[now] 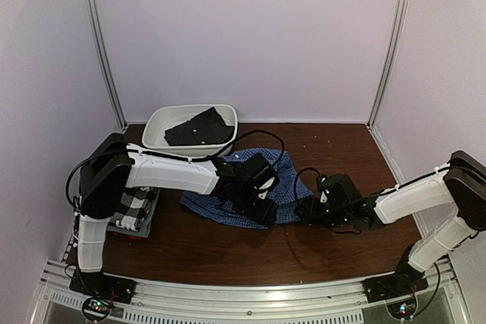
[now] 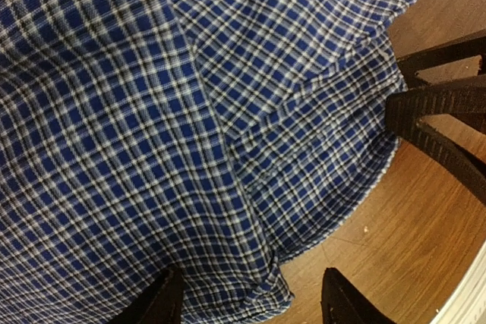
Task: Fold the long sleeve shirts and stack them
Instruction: Pick up the crumpled shirt from the center of the board.
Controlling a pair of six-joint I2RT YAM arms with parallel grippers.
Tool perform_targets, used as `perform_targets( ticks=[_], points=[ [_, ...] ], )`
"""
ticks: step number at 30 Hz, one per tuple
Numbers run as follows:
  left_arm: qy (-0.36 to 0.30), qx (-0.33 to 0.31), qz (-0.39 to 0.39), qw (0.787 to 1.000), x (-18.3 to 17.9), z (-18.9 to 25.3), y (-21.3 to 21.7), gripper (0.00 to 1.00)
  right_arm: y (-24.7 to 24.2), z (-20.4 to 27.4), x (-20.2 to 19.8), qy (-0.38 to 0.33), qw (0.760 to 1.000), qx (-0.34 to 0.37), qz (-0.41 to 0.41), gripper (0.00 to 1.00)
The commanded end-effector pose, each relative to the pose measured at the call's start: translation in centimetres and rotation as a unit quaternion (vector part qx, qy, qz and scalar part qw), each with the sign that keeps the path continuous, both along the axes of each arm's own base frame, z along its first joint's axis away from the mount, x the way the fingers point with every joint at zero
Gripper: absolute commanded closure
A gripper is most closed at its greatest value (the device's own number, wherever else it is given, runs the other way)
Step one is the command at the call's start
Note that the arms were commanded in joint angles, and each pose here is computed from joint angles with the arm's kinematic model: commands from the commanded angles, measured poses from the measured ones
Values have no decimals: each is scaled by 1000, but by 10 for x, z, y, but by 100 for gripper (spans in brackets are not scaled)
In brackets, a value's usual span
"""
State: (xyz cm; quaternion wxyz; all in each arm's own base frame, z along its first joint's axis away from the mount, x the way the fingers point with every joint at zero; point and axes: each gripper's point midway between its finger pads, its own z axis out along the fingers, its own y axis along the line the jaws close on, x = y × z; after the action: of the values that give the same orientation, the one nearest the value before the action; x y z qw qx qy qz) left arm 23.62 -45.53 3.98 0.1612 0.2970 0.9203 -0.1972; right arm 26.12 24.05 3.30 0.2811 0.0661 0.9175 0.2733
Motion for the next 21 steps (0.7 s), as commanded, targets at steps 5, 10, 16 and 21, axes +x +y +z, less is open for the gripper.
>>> perform_targets(
  ticks=[5, 10, 16, 21],
  points=[
    [-31, 33, 32, 998, 17, -15, -3, 46, 2, -6, 9, -4, 1000, -4, -19, 56],
    [-41, 43, 40, 997, 22, -11, 0, 81, 4, 0, 15, -12, 1000, -11, -24, 71],
    [-78, 47, 44, 995, 33, 26, 4, 100, -2, 15, 28, -32, 998, -38, -40, 100],
    [-116, -4, 23, 993, 36, 102, 2, 100, -23, 44, 47, -60, 994, -67, -69, 100]
  ],
)
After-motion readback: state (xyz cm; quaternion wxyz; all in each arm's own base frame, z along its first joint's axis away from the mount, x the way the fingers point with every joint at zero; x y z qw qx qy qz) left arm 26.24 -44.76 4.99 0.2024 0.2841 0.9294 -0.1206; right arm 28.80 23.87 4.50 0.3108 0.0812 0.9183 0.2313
